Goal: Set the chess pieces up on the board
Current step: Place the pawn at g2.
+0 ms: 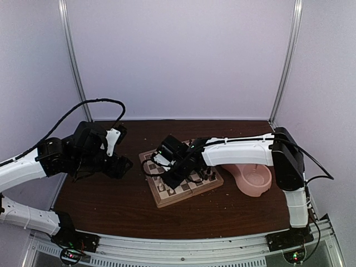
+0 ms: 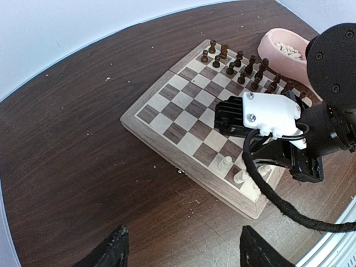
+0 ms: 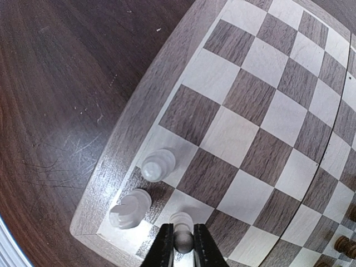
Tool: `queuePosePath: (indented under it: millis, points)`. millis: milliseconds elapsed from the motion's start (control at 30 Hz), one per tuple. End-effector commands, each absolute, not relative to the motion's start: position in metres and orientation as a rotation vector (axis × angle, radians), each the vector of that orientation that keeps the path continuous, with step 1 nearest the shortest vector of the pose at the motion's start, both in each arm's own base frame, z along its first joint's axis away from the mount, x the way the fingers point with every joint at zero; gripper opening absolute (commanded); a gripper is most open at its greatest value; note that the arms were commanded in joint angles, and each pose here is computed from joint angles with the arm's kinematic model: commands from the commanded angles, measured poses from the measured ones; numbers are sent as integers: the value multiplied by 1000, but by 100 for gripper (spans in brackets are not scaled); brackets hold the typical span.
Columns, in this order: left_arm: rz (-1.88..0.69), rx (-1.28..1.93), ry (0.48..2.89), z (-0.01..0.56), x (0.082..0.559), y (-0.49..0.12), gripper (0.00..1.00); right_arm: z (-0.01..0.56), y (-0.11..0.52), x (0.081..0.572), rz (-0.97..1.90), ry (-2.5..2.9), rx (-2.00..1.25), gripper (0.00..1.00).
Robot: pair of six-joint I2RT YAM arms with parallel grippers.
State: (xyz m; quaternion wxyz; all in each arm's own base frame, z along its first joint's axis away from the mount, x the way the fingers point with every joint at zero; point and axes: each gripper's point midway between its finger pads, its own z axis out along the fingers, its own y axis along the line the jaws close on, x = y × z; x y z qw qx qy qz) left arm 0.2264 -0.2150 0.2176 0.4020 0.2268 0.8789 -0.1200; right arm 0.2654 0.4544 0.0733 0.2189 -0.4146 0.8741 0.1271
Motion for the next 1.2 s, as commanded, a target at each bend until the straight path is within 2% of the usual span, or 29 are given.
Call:
queuePosePath:
  millis: [0, 667, 1167]
  points:
    - [-302, 553, 2207, 220, 228, -212, 68, 75, 458, 270, 315, 2403, -1151, 14]
    - [-300, 559, 2212, 218, 228, -213, 68, 69, 459, 270, 290, 2411, -1170, 16]
    - [-310, 558, 2209, 220, 228, -214, 68, 92, 458, 272, 298, 2373, -1155, 30]
